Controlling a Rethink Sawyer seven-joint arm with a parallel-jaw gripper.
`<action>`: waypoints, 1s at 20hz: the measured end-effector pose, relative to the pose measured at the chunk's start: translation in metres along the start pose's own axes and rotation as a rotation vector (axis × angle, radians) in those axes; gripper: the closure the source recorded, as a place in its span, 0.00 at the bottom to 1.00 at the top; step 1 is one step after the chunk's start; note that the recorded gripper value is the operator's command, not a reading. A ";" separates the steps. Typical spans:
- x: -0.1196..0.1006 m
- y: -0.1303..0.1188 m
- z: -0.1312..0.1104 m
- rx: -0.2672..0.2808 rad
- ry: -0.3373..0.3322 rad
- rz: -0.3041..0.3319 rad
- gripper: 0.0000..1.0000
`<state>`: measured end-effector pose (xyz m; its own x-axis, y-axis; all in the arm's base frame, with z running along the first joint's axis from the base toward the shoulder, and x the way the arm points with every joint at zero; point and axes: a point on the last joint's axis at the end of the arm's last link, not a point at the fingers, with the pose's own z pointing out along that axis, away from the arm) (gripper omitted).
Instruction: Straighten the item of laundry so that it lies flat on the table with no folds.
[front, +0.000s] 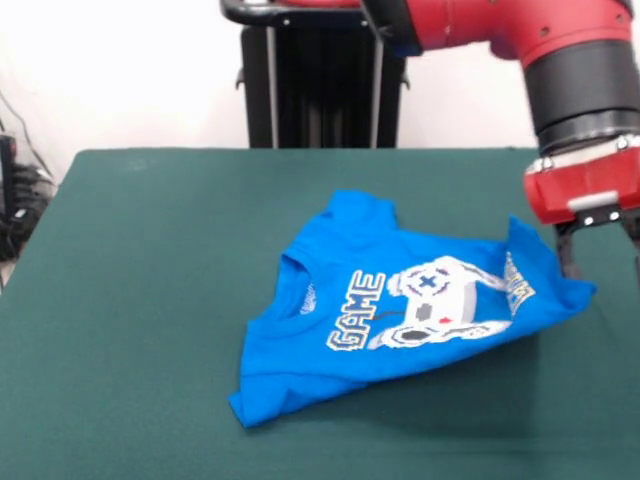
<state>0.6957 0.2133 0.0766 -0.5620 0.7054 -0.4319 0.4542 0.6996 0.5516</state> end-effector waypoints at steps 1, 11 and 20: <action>0.001 0.004 -0.002 0.005 0.003 0.006 0.00; 0.040 0.008 -0.015 0.188 0.099 0.060 0.00; 0.064 -0.016 -0.010 0.330 0.103 0.059 0.00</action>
<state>0.6453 0.2455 0.0474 -0.5873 0.7422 -0.3227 0.6774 0.6690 0.3058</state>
